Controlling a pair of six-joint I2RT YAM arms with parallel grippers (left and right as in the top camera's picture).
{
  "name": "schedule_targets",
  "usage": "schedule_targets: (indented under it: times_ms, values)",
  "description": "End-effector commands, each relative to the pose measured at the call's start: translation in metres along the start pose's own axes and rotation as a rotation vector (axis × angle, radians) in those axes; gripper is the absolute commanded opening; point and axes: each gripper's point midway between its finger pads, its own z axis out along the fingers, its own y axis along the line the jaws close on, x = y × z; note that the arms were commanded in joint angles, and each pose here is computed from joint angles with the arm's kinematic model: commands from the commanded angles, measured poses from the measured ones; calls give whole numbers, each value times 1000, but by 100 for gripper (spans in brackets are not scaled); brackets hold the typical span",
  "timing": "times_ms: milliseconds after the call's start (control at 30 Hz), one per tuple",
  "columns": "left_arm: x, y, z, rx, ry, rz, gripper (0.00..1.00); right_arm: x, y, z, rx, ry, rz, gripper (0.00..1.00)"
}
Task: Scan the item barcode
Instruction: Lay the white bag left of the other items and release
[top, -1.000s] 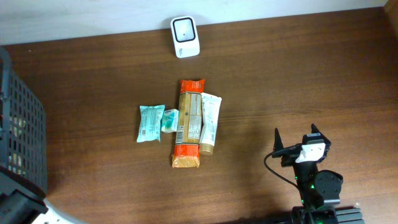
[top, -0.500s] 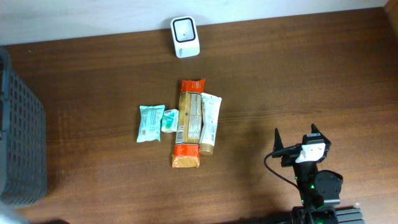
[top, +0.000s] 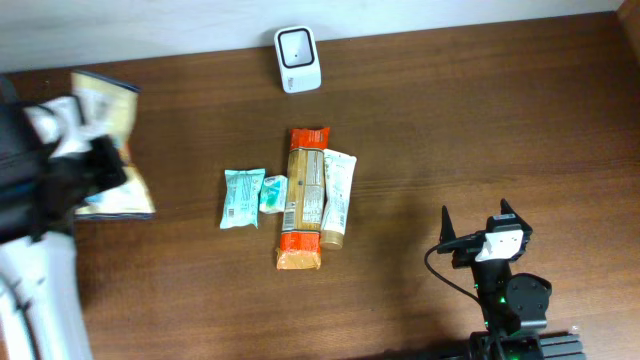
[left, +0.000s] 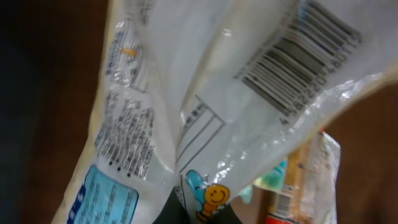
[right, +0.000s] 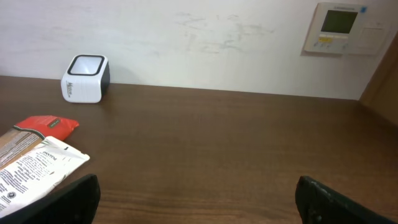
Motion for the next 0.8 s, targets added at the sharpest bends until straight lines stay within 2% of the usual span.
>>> schedule_targets:
  times_ms: [0, 67, 167, 300, 467, 567, 633, 767]
  values:
    - [31, -22, 55, -25, 106, 2, 0, 2, -1, 0, 3, 1, 5, 99]
    - [49, -25, 90, -93, 160, 18, 0, 2, -1, 0, 3, 2, 5, 99]
    - [68, -37, 130, -95, 230, 60, 0, 2, -1, 0, 3, 1, 5, 99]
    - [110, -41, 183, -122, 385, 0, 0, 2, -1, 0, 3, 1, 5, 99]
    - [146, -33, 210, -157, 507, 1, 0, 2, -1, 0, 3, 1, 5, 99]
    - [152, -31, 229, -153, 502, 1, 0, 2, -1, 0, 3, 1, 5, 99]
    - [160, -39, 232, -103, 533, -14, 0, 2, -1, 0, 3, 1, 5, 99]
    - [171, -97, 228, 151, 593, -42, 0, 2, -1, 0, 3, 1, 5, 99]
